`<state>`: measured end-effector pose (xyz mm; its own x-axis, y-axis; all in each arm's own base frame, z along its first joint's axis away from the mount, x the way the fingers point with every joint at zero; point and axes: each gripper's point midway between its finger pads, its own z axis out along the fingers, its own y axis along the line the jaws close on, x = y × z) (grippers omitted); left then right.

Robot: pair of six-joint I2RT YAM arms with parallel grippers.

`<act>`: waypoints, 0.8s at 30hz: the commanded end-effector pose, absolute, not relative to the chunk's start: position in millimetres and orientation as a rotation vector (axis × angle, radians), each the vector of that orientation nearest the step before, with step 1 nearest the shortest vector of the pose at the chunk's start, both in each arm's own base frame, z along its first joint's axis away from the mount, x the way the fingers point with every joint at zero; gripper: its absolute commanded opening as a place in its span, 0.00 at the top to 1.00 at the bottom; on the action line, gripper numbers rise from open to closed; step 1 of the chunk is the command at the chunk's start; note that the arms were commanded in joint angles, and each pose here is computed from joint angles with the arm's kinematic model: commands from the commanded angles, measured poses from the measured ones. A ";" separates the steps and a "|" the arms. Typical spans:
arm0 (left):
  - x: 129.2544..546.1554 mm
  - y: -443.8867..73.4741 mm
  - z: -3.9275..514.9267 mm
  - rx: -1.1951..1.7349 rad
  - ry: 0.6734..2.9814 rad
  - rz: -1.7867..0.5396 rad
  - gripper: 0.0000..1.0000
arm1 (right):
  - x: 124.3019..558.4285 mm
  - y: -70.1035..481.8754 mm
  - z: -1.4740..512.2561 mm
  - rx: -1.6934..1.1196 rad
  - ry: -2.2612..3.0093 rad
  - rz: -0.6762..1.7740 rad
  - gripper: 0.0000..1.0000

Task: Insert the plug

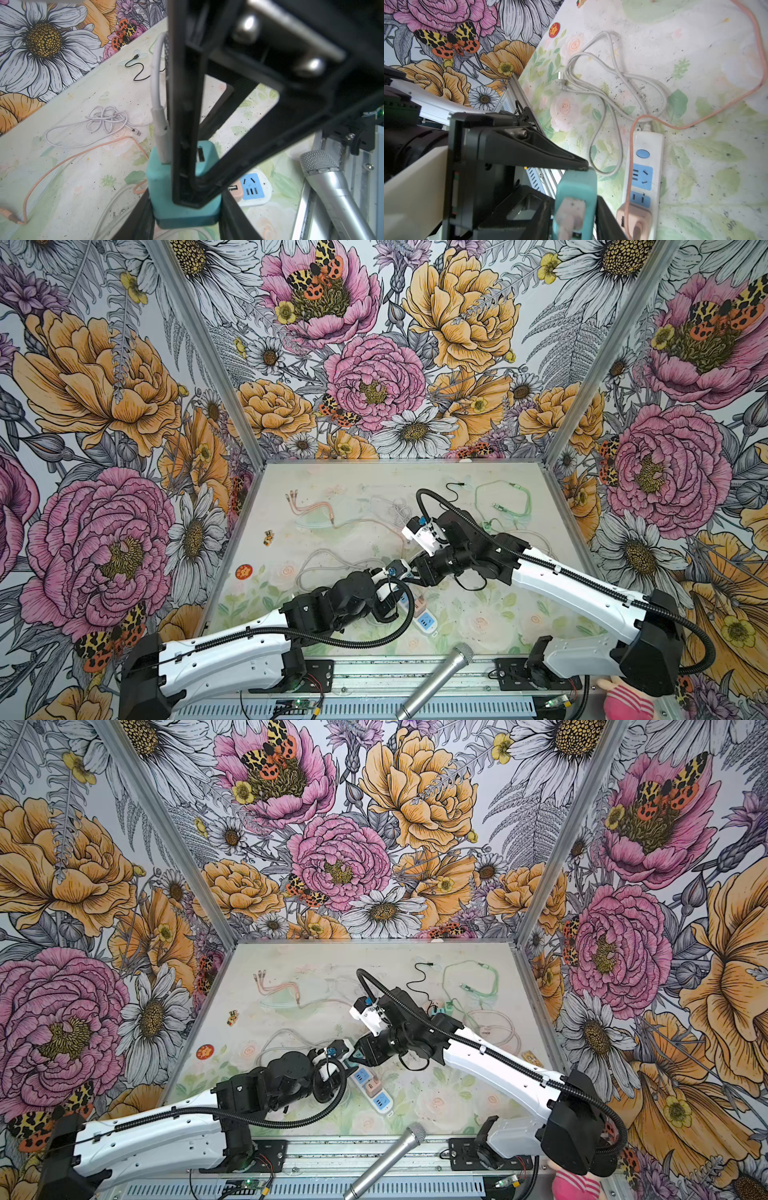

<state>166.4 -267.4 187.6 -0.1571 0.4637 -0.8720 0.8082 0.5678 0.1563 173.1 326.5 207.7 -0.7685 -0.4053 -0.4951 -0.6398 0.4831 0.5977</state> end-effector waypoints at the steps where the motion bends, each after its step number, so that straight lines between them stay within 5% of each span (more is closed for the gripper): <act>1: 156.0 -277.1 190.0 1.166 1.762 -0.447 0.88 | 163.6 333.1 215.2 -1.004 2.423 1.204 0.68; 10: 165.9 -281.1 193.2 1.136 1.738 -0.437 0.88 | 167.9 326.5 204.3 -1.039 2.483 1.096 0.88; 13: 174.5 -277.4 194.9 1.070 1.757 -0.428 0.51 | 174.4 323.0 204.9 -1.040 2.479 1.028 1.00; 24: 170.9 -239.4 220.4 0.878 1.831 -0.520 0.37 | 195.9 313.6 195.4 -1.099 2.573 0.722 1.00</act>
